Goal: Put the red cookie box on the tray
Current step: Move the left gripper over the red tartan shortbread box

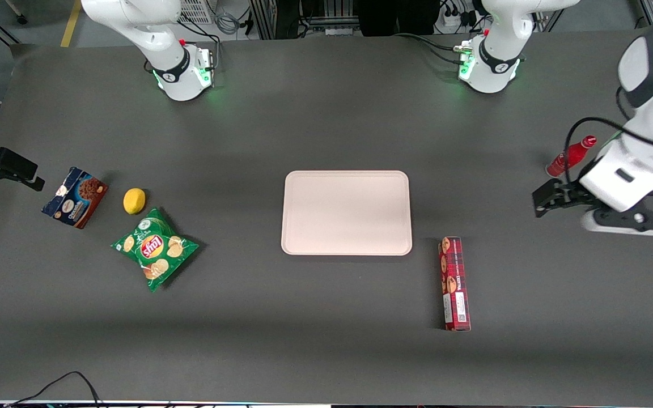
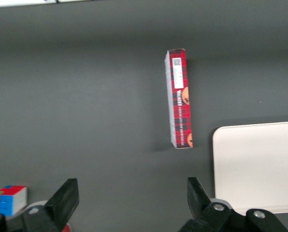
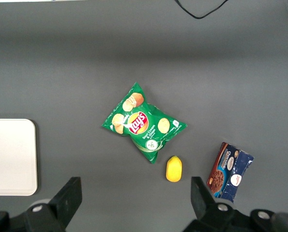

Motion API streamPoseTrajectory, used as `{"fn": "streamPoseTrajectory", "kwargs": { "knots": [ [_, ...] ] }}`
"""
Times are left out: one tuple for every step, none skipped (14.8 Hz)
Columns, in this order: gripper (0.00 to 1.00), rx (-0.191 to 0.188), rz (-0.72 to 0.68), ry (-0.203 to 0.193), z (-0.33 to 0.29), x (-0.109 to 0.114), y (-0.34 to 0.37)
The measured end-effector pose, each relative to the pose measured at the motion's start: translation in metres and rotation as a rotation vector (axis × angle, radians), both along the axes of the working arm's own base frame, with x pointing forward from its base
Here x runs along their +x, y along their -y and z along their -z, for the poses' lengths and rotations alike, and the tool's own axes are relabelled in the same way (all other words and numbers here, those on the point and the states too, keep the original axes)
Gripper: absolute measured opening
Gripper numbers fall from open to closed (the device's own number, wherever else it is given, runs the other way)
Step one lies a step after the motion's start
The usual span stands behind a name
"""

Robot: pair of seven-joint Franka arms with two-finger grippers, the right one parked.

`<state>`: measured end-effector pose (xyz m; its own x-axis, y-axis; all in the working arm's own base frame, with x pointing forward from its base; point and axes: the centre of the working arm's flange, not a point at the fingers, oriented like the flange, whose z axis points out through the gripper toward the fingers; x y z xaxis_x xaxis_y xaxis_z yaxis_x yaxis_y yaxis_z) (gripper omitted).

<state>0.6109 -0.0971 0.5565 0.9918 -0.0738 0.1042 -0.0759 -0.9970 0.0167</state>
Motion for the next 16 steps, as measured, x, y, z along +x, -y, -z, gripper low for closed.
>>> {"fn": "streamPoseTrajectory", "kwargs": {
  "knots": [
    [1.0,-0.007,-0.016,-0.015,0.009,0.002,0.008],
    [1.0,-0.012,-0.027,-0.03,0.018,0.005,0.016],
    [1.0,-0.017,-0.028,-0.044,0.028,0.007,0.022],
    [1.0,-0.022,-0.024,-0.055,0.038,0.011,0.027],
    [1.0,-0.027,-0.019,-0.065,0.049,0.014,0.032],
    [1.0,-0.031,-0.016,-0.081,0.059,0.017,0.035],
    [1.0,-0.035,-0.015,-0.092,0.07,0.021,0.037],
    [1.0,-0.04,-0.014,-0.092,0.08,0.026,0.038],
    [1.0,-0.045,-0.014,-0.088,0.091,0.031,0.039],
    [1.0,-0.049,-0.016,-0.089,0.103,0.036,0.041],
    [1.0,-0.057,-0.023,-0.096,0.117,0.04,0.043],
    [1.0,-0.065,-0.027,-0.1,0.131,0.044,0.045],
    [1.0,-0.074,-0.027,-0.102,0.145,0.048,0.049],
    [1.0,-0.077,-0.02,-0.104,0.158,0.051,0.054],
    [1.0,-0.073,-0.011,-0.104,0.173,0.054,0.06],
    [1.0,-0.065,-0.01,-0.103,0.187,0.056,0.066]
  ]
}}
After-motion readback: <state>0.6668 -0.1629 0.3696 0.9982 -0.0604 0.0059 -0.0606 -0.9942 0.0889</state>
